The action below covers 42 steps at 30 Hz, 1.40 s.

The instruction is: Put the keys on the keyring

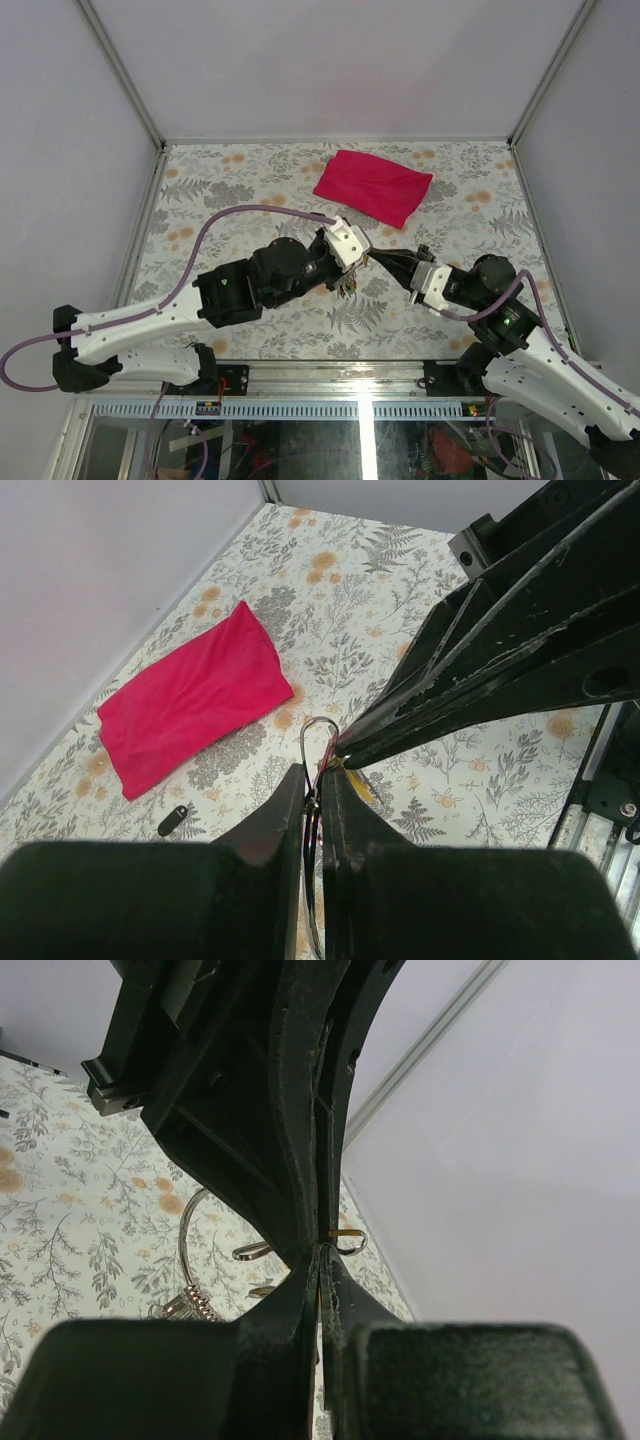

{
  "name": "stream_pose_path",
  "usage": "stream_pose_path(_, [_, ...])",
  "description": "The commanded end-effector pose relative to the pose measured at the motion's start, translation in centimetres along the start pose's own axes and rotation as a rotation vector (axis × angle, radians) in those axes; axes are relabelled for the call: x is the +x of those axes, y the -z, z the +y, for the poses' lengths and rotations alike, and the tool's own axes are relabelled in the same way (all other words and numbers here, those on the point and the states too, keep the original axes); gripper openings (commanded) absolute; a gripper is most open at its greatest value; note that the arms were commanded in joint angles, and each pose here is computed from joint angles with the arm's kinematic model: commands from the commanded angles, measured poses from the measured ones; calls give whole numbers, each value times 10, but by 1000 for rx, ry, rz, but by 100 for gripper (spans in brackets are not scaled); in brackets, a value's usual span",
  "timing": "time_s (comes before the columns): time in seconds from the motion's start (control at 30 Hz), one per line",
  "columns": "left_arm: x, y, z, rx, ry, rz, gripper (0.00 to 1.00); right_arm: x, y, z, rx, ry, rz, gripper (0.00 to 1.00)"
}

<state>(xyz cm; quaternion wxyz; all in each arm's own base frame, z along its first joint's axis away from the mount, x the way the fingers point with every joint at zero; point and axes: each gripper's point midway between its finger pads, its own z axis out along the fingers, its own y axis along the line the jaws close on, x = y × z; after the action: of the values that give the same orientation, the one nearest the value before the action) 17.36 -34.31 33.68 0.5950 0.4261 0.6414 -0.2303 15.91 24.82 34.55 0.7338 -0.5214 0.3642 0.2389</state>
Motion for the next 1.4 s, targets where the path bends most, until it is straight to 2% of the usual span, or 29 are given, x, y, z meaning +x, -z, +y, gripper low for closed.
stream_pose_path(0.0, [-21, -2, -2, 10, 22, -49, 0, -41, 1, -29, 93, 72, -105, 0])
stream_pose_path(0.97, [-17, -5, -7, 37, 9, -26, 0, -32, 13, -55, 238, 137, -32, 0])
stream_pose_path(1.37, [-21, -4, -15, 83, 12, -38, 0, -28, 12, -56, 257, 118, -31, 0])
